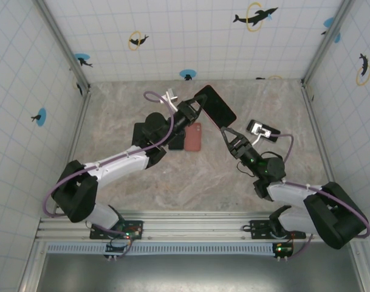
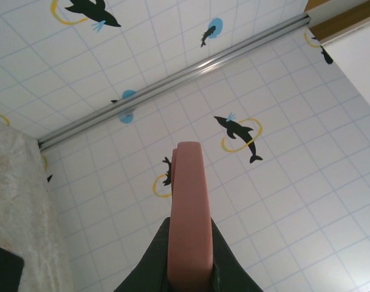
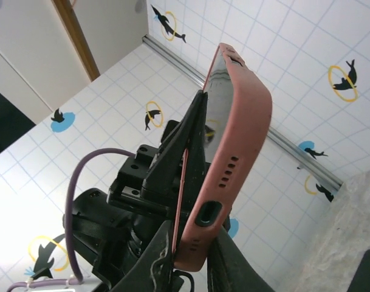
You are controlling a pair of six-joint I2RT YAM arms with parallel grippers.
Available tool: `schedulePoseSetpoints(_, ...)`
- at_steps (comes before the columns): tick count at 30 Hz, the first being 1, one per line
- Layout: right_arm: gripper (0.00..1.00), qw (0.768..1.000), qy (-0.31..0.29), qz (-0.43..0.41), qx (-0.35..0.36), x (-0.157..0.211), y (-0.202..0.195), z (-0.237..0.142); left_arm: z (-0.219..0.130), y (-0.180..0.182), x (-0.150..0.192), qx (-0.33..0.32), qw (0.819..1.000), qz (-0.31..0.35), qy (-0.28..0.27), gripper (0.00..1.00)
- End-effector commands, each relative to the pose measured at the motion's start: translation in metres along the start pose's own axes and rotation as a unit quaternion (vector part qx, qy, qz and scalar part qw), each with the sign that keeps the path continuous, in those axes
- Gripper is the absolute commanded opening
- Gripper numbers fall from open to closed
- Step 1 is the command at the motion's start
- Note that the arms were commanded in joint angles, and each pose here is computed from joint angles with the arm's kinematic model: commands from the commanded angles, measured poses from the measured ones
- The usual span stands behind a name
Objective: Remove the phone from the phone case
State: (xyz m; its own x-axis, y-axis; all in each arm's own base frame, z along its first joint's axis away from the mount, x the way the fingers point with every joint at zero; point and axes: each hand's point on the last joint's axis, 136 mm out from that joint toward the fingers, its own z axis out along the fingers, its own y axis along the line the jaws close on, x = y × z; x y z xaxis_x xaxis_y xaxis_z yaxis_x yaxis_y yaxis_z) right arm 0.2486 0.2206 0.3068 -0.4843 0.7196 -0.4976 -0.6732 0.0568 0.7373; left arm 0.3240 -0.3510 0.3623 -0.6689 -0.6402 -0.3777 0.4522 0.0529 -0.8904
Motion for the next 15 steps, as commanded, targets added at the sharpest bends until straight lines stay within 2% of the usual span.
schedulePoseSetpoints(1, 0.13, 0.998, -0.006, -0.048, -0.050, -0.009, 0.027, 0.008, 0.002, -0.022, -0.007, 0.042, 0.999, -0.018, -0.019, 0.00)
schedulePoseSetpoints(4, 0.08, 0.997, 0.004, -0.072, -0.033, -0.007, 0.021, 0.008, 0.001, -0.027, -0.005, 0.050, 0.998, -0.029, -0.016, 0.00)
schedulePoseSetpoints(15, 0.07, 0.971, 0.081, -0.217, 0.058, 0.015, -0.013, 0.008, -0.001, -0.036, -0.002, 0.053, 0.996, -0.075, 0.006, 0.00)
